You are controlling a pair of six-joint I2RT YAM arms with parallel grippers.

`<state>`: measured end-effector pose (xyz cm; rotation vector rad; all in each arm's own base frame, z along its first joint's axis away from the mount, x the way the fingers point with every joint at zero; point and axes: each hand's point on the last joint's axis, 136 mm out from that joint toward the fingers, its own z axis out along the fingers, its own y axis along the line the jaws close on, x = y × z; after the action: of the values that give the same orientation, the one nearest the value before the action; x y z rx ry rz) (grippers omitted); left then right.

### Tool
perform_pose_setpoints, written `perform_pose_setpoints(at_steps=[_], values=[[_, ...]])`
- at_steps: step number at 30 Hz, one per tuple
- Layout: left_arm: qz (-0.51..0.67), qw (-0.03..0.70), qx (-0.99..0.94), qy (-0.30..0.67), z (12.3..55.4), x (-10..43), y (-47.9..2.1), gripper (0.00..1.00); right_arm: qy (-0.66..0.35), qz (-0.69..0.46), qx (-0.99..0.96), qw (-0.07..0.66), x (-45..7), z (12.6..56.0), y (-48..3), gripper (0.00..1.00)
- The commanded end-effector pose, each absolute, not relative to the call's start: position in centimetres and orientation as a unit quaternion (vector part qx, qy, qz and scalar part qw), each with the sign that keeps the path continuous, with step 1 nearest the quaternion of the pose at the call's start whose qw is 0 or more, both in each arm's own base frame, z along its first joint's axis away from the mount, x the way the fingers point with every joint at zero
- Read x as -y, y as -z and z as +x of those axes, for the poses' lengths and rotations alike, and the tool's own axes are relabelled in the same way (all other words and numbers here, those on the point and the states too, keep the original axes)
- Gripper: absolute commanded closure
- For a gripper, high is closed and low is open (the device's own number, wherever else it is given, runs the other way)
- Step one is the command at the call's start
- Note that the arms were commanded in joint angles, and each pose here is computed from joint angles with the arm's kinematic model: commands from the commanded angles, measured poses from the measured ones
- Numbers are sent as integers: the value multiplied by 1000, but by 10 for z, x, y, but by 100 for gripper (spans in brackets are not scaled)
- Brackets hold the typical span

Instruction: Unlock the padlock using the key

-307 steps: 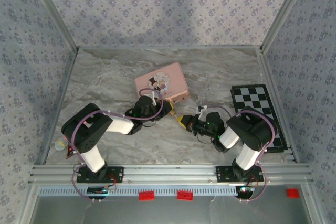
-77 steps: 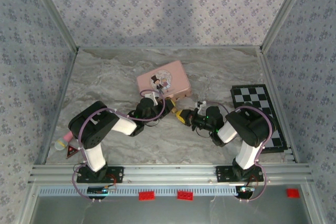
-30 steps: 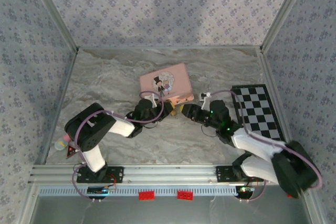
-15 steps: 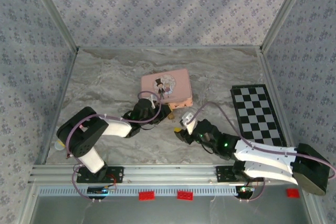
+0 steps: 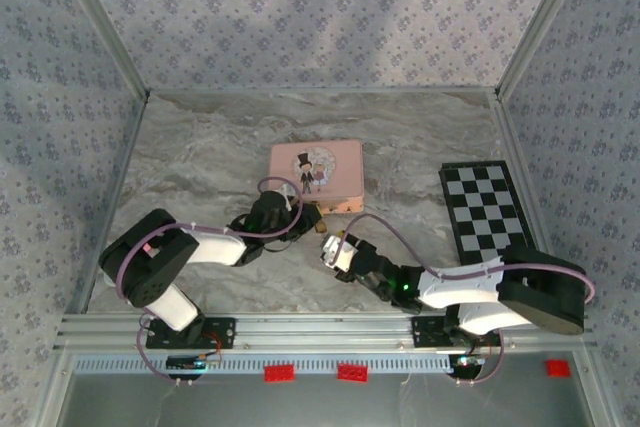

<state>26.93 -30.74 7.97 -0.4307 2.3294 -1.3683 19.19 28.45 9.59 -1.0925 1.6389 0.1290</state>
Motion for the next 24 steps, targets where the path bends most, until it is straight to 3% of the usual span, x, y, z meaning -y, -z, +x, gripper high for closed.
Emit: perform_pose_setpoints(at_steps=[1, 24], values=[[-193, 173, -833, 489, 266, 299, -72, 100, -48, -422, -692, 583, -282, 205, -111, 61], [-192, 165, -824, 506, 268, 305, -73, 100, -56, -415, -695, 585, -309, 209, -102, 67]])
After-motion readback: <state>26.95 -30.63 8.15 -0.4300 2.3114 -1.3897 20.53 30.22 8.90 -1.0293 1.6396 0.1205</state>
